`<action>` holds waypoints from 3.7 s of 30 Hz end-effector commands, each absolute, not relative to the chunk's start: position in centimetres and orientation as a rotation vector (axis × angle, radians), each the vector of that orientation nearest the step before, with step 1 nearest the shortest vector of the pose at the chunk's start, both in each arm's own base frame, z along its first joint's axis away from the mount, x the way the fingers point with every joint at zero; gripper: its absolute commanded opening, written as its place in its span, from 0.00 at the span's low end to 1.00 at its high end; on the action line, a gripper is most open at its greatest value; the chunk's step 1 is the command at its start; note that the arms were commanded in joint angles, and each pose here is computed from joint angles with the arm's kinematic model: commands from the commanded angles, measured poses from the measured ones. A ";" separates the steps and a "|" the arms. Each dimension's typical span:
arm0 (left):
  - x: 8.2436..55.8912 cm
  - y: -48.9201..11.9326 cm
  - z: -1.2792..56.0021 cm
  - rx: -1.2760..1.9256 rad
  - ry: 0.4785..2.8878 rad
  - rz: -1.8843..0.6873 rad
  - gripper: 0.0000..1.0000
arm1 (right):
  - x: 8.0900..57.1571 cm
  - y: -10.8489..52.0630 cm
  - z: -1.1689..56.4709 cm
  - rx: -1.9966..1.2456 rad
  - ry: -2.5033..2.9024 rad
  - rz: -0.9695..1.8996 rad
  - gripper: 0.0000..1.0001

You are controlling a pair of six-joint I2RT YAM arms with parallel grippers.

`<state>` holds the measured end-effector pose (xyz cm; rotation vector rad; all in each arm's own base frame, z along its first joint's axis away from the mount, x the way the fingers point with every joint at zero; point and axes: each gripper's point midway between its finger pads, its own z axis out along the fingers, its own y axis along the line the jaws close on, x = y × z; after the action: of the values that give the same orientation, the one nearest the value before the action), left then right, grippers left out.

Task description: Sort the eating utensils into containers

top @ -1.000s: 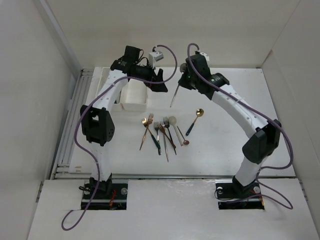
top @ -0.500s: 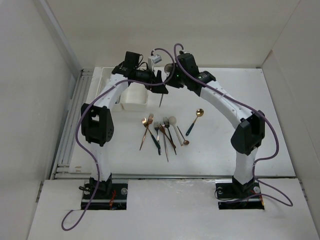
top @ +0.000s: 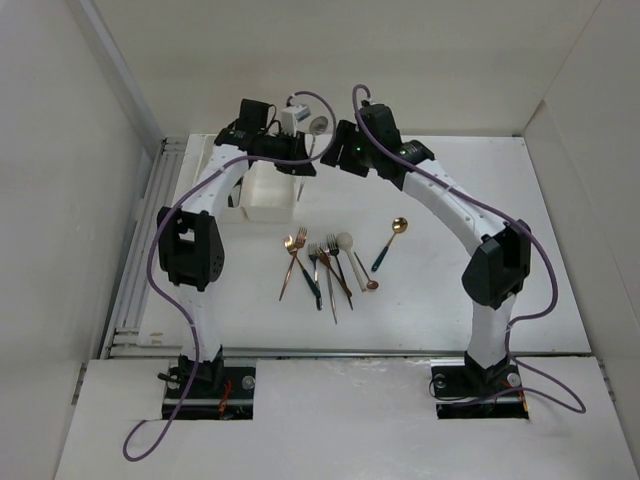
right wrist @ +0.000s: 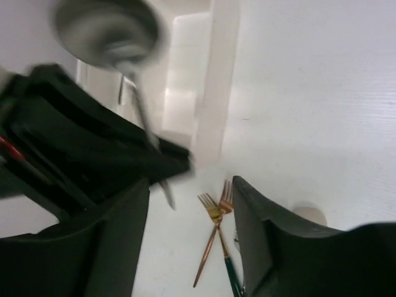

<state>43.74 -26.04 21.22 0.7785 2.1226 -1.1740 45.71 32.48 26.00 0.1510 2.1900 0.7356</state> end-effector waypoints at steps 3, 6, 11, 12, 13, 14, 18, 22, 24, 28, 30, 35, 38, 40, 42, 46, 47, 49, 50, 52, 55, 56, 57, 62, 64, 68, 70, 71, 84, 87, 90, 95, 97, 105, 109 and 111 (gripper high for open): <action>53.4 -11.2 23.6 0.344 2.185 -0.232 0.00 | 45.3 25.8 25.2 0.346 2.231 0.588 0.67; 54.8 -4.6 22.2 0.187 2.236 0.099 0.00 | 43.9 22.7 21.5 0.402 2.312 0.483 0.76; 54.5 -0.6 16.8 0.109 2.345 0.222 0.00 | 40.8 18.8 15.1 0.465 2.502 0.236 0.82; 54.6 0.4 16.1 0.098 2.356 0.262 0.00 | 40.4 18.6 14.3 0.454 2.521 0.218 0.82; 54.1 0.7 15.3 0.096 2.376 0.279 0.00 | 39.4 17.9 12.8 0.457 2.561 0.172 0.82; 54.2 1.3 14.4 0.082 2.387 0.297 0.00 | 38.9 17.7 11.6 0.458 2.589 0.148 0.82; 54.0 2.4 12.6 0.074 2.410 0.373 0.23 | 36.6 16.8 8.5 0.457 2.671 0.092 0.82; 53.6 2.2 11.9 0.094 2.429 0.366 0.48 | 35.5 17.6 5.8 0.446 2.747 0.143 0.76; 53.8 2.2 12.9 0.089 2.408 0.364 0.51 | 35.2 17.5 4.5 0.433 2.780 0.114 0.75; 54.2 2.2 15.6 0.076 2.352 0.358 0.52 | 34.9 18.7 2.6 0.358 2.849 0.179 0.67; 54.1 2.2 16.8 0.073 2.338 0.356 0.52 | 35.6 19.2 2.5 0.323 2.850 0.194 0.59; 54.2 0.9 20.5 0.113 2.285 0.264 0.54 | 35.3 18.7 0.6 0.343 2.898 0.169 0.28; 53.3 -3.6 22.2 0.298 2.253 0.045 0.60 | 35.8 17.3 0.1 0.396 2.888 0.164 0.00; 51.7 -8.7 22.4 0.476 2.241 -0.166 0.67 | 36.8 16.4 1.3 0.423 2.836 0.155 0.00; 50.0 -12.3 22.0 0.654 2.225 -0.301 0.71 | 39.4 16.4 4.1 0.402 2.739 0.186 0.00; 44.4 -20.8 21.3 0.956 2.177 -0.673 0.79 | 44.3 18.7 12.1 0.302 2.535 0.262 0.00; 43.0 -23.3 22.3 1.018 2.114 -0.800 0.79 | 45.1 19.6 13.8 0.284 2.495 0.293 0.00; 42.1 -24.8 23.1 1.041 2.072 -0.909 0.84 | 46.4 23.0 18.9 0.220 2.375 0.409 0.00; 41.9 -25.9 23.6 1.027 2.056 -0.965 0.84 | 46.6 24.3 20.2 0.192 2.344 0.462 0.00; 41.7 -27.0 25.0 1.021 1.999 -1.057 0.88 | 46.7 27.9 23.6 0.105 2.260 0.618 0.00; 41.6 -28.2 27.3 1.021 1.915 -1.161 0.89 | 46.9 30.9 25.9 0.098 2.197 0.766 0.00; 41.5 -28.2 27.3 1.011 1.924 -1.168 0.91 | 47.1 31.4 26.1 0.088 2.187 0.788 0.00; 41.6 -28.4 27.7 1.011 1.906 -1.182 0.93 | 46.8 32.1 26.5 0.094 2.182 0.826 0.00; 42.2 -28.0 26.3 0.969 1.962 -1.142 0.93 | 46.7 34.6 29.2 0.056 2.106 0.957 0.00; 42.8 -27.6 25.1 0.954 2.000 -1.085 0.93 | 46.4 35.1 29.7 0.055 2.098 0.972 0.00; 42.8 -27.2 23.5 0.975 2.039 -1.054 0.81 | 46.0 35.4 29.8 0.057 2.106 1.006 0.00; 42.5 -27.3 23.2 0.978 2.050 -1.083 0.70 | 45.9 35.6 29.9 0.048 2.109 1.017 0.00; 42.6 -27.3 23.0 0.976 2.058 -1.086 0.64 | 45.6 36.1 30.1 0.047 2.103 1.032 0.00; 50.1 -17.1 21.3 0.524 2.254 -0.664 0.00 | 45.5 32.7 25.6 0.017 2.254 0.829 0.60; 53.2 -8.7 20.2 0.274 2.308 -0.286 0.00 | 43.8 29.3 20.8 -0.049 2.403 0.584 0.63; 53.9 -3.4 19.0 0.136 2.345 -0.093 0.00 | 40.7 27.0 15.7 -0.136 2.562 0.455 0.63; 54.3 0.5 15.2 0.102 2.418 0.140 0.00 | 36.2 26.0 10.1 -0.225 2.716 0.372 0.62; 54.1 1.5 13.8 0.080 2.450 0.210 0.00 | 34.3 25.7 8.6 -0.275 2.768 0.316 0.58; 52.8 3.9 10.7 0.032 2.508 0.325 0.00 | 28.8 23.0 6.9 -0.232 2.865 0.249 0.55; 52.3 3.9 9.5 0.025 2.536 0.323 0.06 | 27.3 22.3 5.7 -0.176 2.902 0.248 0.52; 52.4 3.5 9.4 0.034 2.538 0.294 0.37 | 27.3 22.3 5.5 -0.176 2.903 0.248 0.51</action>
<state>51.66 2.99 7.65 0.0598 2.5966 0.2778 26.67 22.08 4.56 -0.2243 2.9461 0.2235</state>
